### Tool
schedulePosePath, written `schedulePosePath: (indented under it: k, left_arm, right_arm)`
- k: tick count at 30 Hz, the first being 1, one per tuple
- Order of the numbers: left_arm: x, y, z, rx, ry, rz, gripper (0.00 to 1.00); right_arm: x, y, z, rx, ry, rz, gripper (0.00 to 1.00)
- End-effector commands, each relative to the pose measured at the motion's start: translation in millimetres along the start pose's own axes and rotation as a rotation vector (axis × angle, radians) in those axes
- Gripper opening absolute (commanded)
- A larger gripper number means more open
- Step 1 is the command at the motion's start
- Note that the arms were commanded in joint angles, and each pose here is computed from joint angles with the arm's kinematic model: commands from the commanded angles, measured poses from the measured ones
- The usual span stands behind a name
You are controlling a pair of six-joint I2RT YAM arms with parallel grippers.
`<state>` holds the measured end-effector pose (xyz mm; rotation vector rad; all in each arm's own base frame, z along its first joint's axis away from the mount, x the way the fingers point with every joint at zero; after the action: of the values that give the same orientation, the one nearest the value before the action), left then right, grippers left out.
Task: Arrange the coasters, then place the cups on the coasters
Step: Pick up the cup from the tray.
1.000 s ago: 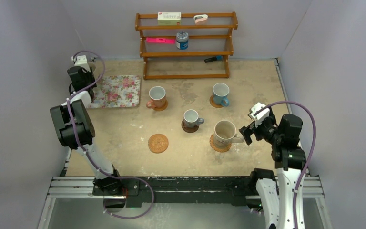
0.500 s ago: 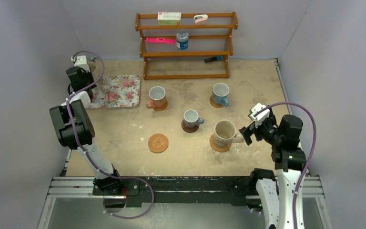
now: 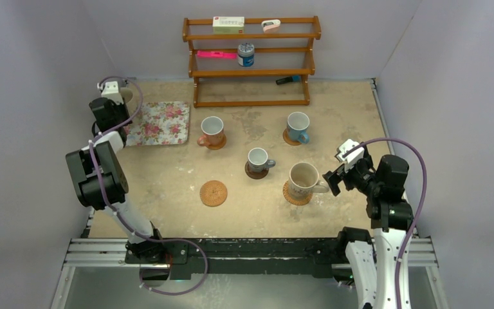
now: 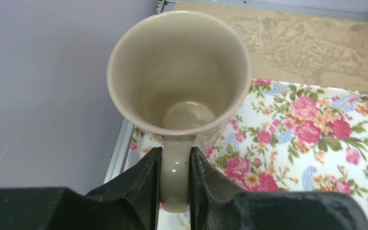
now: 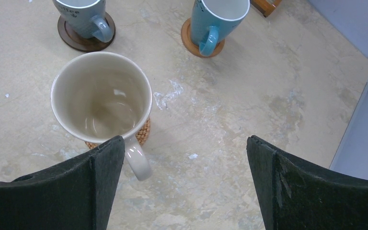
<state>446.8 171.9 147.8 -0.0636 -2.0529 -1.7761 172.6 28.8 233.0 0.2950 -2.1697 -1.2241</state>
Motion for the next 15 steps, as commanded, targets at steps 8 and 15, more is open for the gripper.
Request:
schedulePosePath:
  k: [8,15]
  left_arm:
    - [41,74,-28,-0.009,-0.177,-0.278,0.0]
    - [55,78,-37,-0.023,-0.232,-0.298,0.0]
  right_arm:
    - [0,1,3,0.008,0.015,-0.016,0.99]
    - [0,1,3,0.005,0.017,-0.013,0.99]
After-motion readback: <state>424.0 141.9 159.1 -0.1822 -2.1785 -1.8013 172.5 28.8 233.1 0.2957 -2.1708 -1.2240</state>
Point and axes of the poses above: each gripper's point midway between its finger pads, its own x axis back along the fingers, its own z axis along the line the jaws close on, y = z × x, the point moved 5 cm from there along x, back along the fingers, and after that the axes turned 9 degrees about x, right-handed, at the moved point
